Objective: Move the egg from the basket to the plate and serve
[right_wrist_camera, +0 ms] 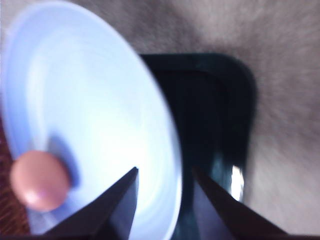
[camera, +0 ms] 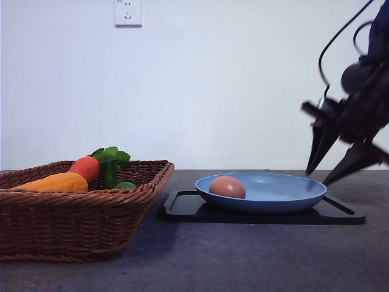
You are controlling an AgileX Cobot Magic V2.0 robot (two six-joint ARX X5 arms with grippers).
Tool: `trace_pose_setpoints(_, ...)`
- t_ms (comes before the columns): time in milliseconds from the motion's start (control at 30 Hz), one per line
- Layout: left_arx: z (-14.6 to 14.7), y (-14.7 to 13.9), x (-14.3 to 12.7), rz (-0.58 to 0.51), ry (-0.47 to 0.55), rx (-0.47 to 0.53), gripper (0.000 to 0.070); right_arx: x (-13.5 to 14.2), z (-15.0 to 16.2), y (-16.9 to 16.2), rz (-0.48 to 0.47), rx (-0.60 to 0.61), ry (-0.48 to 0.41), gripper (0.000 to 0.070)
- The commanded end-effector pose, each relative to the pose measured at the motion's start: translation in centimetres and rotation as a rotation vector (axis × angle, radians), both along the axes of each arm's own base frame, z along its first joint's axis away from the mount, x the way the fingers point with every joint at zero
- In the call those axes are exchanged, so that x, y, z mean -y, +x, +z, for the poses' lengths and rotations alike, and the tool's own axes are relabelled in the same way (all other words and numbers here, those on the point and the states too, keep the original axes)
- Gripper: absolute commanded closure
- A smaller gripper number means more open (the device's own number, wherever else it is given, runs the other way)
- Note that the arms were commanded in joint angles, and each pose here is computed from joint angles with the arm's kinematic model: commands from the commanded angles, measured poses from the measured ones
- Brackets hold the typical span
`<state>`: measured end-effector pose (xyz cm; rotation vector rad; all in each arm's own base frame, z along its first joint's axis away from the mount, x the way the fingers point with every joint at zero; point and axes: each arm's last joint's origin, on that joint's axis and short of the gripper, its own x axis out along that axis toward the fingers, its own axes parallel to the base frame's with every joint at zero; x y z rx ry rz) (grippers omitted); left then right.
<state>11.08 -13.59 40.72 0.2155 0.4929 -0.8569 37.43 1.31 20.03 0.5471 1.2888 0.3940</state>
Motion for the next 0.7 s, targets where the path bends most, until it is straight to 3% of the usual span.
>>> trace_pose_setpoints(0,0.4,0.5,0.5,0.033,0.014,0.037,0.0282,0.4,2.4,-0.2,0.021,0.069,-0.011,0.0498)
trace_pose_setpoints(67,0.0,1.2,0.9,0.090,0.050,0.046,0.0362,0.6,4.2,-1.1,0.028,0.102,-0.018,0.0543)
trace_pose_setpoints(200,-1.0,3.1,1.3,0.199,0.147,0.063,0.0609,0.4,7.9,-3.5,0.064,0.184,-0.043,0.0665)
trace_pose_setpoints(267,-1.5,4.1,1.5,0.216,0.193,0.062,0.0700,-0.3,9.6,-4.9,0.088,0.226,-0.083,0.0700)
trace_pose_setpoints(500,-2.9,7.8,-0.1,0.366,0.262,0.003,0.0700,-3.9,14.8,-10.7,0.110,0.402,-0.418,0.0700)
trace_pose_setpoints(667,-3.3,9.3,-2.7,0.514,0.242,-0.035,0.0700,-5.9,16.3,-14.5,0.100,0.572,-0.555,0.0700)
